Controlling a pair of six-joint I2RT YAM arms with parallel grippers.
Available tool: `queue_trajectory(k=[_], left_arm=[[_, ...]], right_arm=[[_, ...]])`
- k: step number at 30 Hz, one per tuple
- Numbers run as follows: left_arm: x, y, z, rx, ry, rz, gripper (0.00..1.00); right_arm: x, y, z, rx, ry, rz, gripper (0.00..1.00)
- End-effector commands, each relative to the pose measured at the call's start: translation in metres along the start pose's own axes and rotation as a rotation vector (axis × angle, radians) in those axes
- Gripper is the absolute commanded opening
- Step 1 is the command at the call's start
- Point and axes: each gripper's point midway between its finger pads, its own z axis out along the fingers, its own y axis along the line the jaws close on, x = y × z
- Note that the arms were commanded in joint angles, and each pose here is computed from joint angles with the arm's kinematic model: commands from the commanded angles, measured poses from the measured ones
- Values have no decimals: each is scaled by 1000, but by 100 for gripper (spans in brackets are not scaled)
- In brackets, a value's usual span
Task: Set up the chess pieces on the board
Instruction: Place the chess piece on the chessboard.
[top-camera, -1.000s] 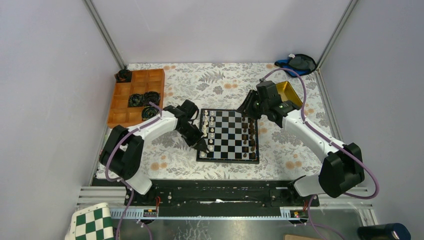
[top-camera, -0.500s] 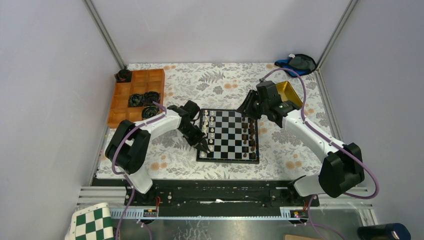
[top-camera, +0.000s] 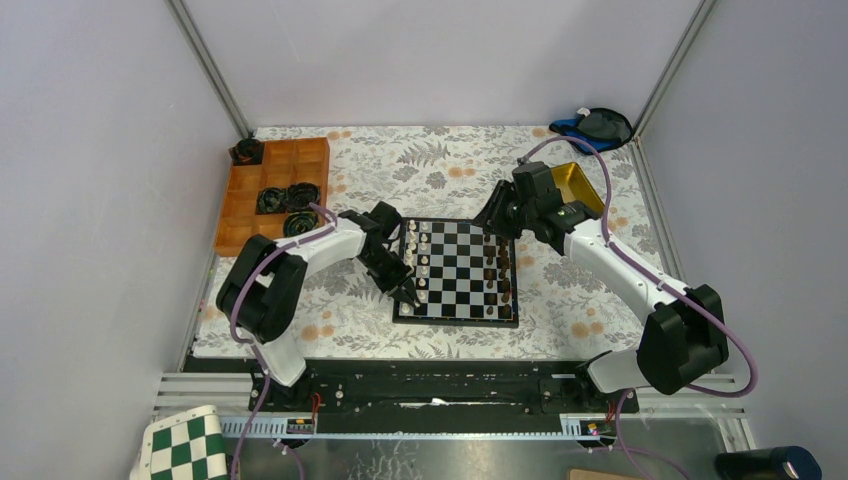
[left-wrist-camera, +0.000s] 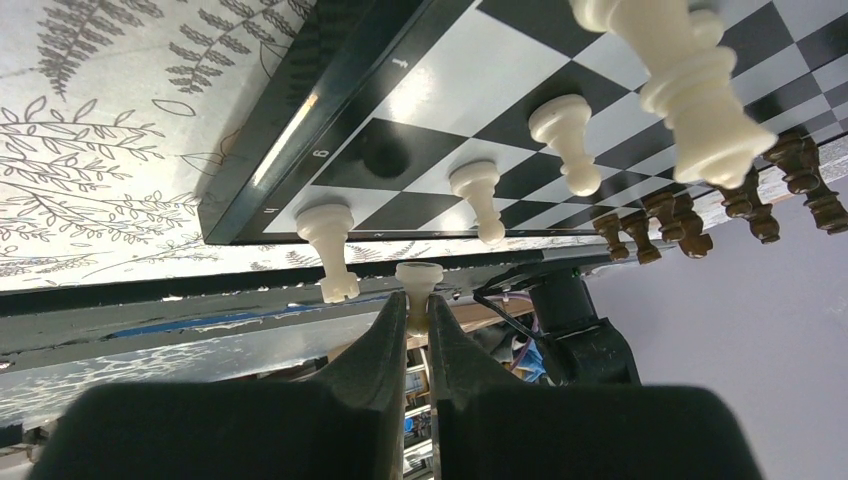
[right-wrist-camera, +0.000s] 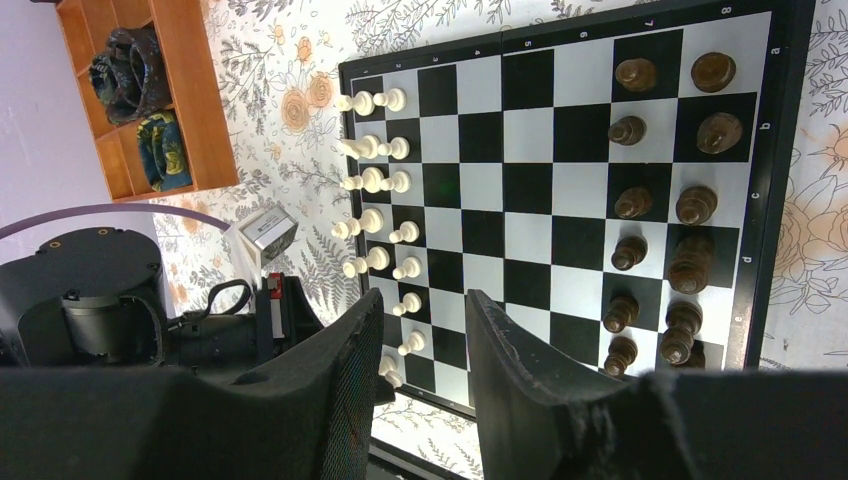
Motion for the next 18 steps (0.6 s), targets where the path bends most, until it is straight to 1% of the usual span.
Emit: queue_trajectory(k=[1, 11, 18], left_arm=[[-5, -8, -2, 21, -4, 21, 0], [-6, -8, 2, 11, -1, 27, 0], [-5, -7, 5, -13, -2, 30, 6]], right_arm=[[-9, 8, 0, -37, -27, -14, 43], [-9, 7, 1, -32, -26, -19, 43], [-8, 6, 3, -28, -22, -19, 43]])
